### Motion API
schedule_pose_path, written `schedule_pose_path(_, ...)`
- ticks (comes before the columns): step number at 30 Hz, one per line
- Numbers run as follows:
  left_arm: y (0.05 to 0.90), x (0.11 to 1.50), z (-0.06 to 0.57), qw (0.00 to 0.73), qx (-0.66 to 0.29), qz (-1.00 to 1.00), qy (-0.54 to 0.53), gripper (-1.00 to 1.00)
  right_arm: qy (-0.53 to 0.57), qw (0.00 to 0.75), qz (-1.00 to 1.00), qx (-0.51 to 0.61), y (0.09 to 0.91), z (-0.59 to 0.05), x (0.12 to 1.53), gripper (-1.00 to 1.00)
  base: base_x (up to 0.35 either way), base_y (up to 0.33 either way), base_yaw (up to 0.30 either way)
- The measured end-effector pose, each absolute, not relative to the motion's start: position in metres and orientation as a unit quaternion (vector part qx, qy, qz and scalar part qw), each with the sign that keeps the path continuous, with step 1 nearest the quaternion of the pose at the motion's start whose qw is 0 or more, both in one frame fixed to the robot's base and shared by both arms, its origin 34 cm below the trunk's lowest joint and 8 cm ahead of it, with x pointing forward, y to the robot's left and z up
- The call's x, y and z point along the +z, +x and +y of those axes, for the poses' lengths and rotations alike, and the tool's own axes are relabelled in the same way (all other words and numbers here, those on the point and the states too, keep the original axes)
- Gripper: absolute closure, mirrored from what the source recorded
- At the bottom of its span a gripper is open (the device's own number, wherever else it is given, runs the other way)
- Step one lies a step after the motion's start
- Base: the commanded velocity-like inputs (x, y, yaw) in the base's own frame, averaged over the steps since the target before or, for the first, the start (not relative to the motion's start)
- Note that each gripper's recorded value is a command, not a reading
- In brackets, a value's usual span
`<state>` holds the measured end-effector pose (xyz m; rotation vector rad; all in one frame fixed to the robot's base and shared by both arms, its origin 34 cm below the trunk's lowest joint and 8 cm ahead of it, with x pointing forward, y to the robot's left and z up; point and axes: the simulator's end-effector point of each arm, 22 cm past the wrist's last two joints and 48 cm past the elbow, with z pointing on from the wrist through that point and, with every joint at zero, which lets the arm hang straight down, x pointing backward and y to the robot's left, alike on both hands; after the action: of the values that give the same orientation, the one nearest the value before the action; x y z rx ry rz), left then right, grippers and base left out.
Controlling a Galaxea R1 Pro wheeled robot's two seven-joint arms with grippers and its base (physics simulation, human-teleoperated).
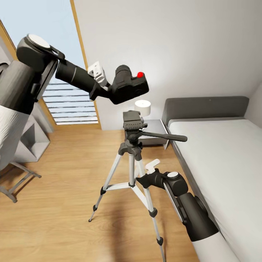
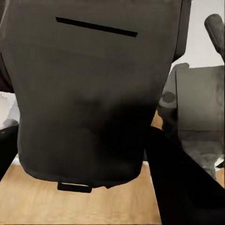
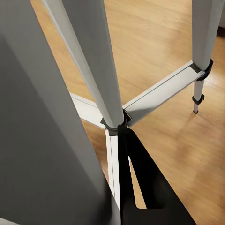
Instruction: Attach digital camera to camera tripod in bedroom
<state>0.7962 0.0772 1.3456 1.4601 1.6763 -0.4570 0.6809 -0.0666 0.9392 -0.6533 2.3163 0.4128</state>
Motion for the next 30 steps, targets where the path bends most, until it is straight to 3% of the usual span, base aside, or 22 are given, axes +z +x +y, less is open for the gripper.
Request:
schedule_pose_path(19, 0.789, 1.345, 0.076, 0.412, -0.178, 0.665, 0.596, 1.00, -0.251, 0.343, 0.891, 0.159, 0.681, -0.067, 0.939, 1.00, 0.000, 0.000, 0.000)
schedule_pose_path(30, 0.778, 1.342, 0.067, 0.372, -0.240, 0.727, 0.525, 1.00, -0.251, 0.342, 0.891, 0.159, 0.681, -0.067, 0.939, 1.00, 0.000, 0.000, 0.000)
